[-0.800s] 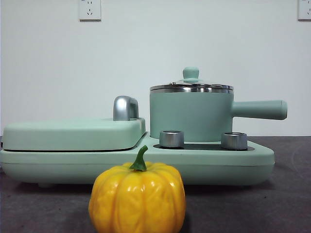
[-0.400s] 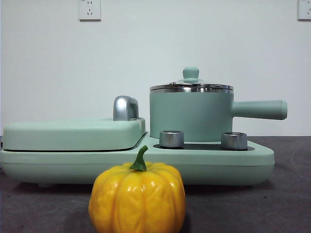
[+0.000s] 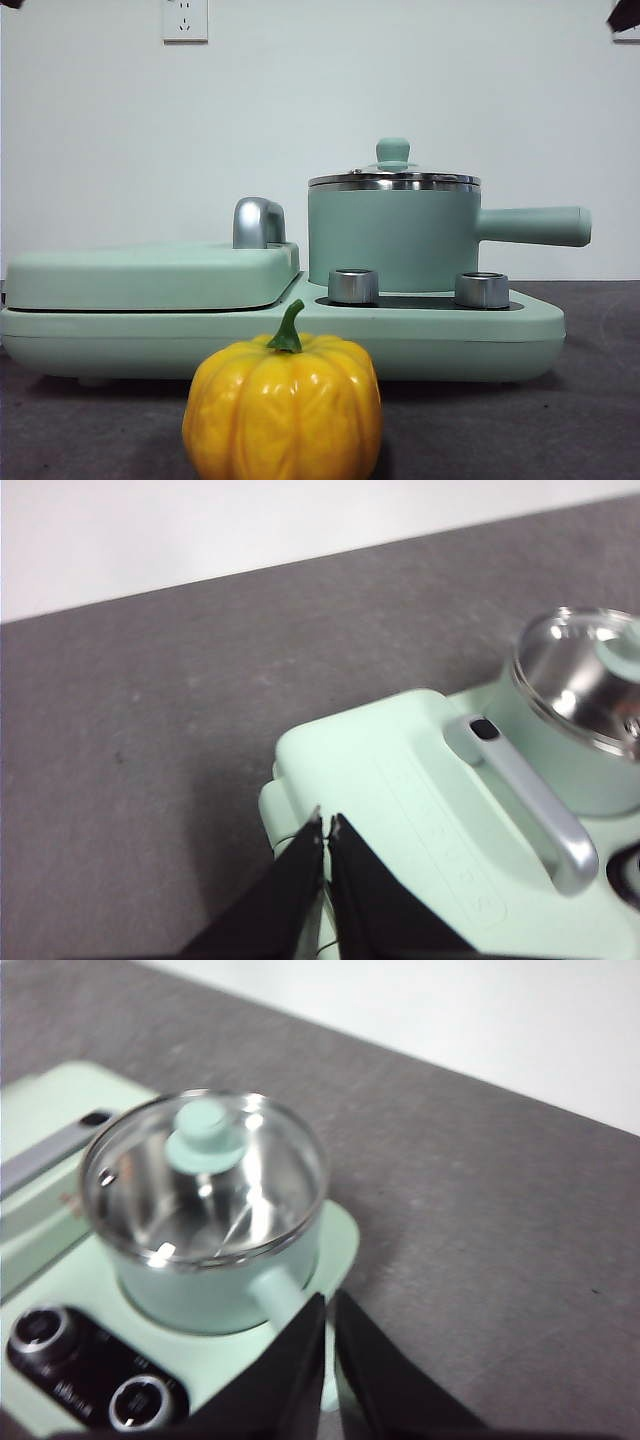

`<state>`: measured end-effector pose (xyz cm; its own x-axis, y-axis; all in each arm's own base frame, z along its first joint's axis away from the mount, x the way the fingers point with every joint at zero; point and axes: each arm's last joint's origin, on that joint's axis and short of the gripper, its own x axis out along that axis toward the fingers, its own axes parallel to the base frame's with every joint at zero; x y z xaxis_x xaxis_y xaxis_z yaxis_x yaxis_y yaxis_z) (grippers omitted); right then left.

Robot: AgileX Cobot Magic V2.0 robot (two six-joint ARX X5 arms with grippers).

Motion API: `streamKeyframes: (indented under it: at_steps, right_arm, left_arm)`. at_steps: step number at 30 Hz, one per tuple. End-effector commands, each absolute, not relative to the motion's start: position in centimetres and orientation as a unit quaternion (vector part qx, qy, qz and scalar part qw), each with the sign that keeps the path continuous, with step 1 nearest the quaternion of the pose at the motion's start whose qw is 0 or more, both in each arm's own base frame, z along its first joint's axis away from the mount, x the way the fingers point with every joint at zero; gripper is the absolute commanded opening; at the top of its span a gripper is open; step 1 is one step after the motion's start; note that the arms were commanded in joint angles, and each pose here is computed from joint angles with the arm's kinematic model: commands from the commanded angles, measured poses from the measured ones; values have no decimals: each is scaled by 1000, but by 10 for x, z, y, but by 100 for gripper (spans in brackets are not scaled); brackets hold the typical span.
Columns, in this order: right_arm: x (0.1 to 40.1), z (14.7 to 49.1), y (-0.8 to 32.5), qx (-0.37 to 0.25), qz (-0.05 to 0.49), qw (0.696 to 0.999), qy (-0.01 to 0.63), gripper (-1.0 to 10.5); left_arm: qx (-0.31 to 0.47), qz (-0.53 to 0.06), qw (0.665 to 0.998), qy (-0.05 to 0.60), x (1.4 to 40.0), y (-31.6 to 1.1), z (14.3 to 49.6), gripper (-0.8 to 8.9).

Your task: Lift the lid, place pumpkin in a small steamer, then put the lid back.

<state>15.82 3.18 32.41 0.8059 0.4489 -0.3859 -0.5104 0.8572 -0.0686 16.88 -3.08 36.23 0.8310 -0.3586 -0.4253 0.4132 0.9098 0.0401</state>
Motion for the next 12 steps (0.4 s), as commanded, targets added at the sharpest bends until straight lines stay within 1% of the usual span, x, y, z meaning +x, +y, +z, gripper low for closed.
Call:
streamKeyframes:
  at_steps: [1,5,6,8,9,10,11,12]
  right_arm:
    - [160,328,37,-123,275,938,171,12]
    - [158,327,44,-153,299,927,167,12]
    - [158,327,45,-156,303,926,165,13]
    - [157,327,46,-157,306,925,165,66]
    - [157,327,46,-156,306,925,164,135]
    - [157,327,46,-155,306,925,164,204]
    - [157,327,46,-153,306,925,165,240]
    - [157,327,46,-153,306,925,165,251]
  left_arm:
    - [129,-233,943,200,174,-37,369,10]
    - [151,-258,931,211,180,-46,366,11]
    - [152,-262,929,211,180,-47,365,28]
    - [151,-267,929,209,181,-50,365,130]
    - [151,-270,929,205,181,-51,366,223]
    - [152,-272,929,202,181,-52,366,292]
    - [152,-273,929,198,181,-53,367,315]
    - [152,-276,929,192,181,-54,368,312]
